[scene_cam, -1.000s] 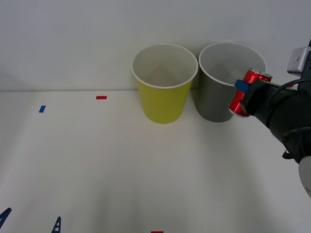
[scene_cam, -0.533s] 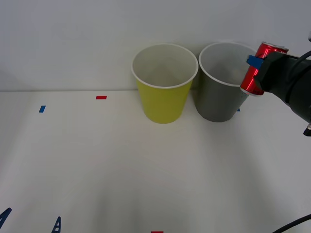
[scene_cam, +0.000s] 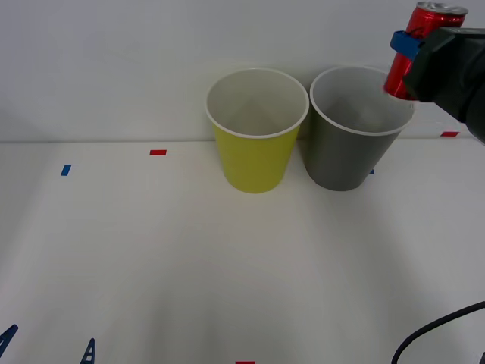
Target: Put cans in the gray bin and PET bottles in the light green bin.
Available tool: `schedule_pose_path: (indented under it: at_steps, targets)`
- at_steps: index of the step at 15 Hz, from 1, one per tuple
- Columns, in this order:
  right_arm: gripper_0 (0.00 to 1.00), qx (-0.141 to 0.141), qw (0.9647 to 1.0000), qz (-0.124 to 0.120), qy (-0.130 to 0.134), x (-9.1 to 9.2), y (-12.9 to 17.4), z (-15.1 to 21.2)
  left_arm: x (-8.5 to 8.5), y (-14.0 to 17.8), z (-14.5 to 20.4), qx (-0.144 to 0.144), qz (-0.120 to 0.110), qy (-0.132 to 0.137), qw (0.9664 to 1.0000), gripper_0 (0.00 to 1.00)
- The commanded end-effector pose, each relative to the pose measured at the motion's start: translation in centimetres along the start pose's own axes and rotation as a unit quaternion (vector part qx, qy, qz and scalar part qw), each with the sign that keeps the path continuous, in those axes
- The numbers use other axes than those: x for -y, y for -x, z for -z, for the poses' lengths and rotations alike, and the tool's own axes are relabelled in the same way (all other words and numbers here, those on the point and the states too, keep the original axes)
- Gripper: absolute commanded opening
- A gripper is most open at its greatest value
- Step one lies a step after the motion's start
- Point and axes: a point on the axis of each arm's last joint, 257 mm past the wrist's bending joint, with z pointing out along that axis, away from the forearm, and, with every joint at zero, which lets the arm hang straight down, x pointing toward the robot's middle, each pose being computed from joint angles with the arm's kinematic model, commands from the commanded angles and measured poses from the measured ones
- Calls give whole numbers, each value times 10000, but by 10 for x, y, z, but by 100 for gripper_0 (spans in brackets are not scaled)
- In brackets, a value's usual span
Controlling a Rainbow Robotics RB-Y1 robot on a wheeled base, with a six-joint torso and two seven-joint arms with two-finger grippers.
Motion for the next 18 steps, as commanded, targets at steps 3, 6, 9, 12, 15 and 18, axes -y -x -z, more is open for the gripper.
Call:
schedule_pose_path:
  at_steps: [3, 6, 9, 12, 15, 18]
  targets:
    - [2, 943, 9946, 160, 396, -24, 58, 6, 0, 0, 0, 0, 0, 0, 10000, 100]
    - [1, 1077, 9932, 238, 373, -15, 63, -17, 0, 0, 0, 0, 0, 0, 10000, 100]
    - [1, 1226, 9918, 309, 175, 5, 65, -48, 0, 0, 0, 0, 0, 0, 10000, 100]
    - [1, 1276, 9903, 545, -64, 18, 55, -73, 0, 0, 0, 0, 0, 0, 10000, 100]
    - [1, 1326, 9888, 641, -225, 31, 41, -98, 0, 0, 0, 0, 0, 0, 10000, 100]
    - [1, 1314, 9888, 660, -270, 43, 26, -118, 0, 0, 0, 0, 0, 0, 10000, 100]
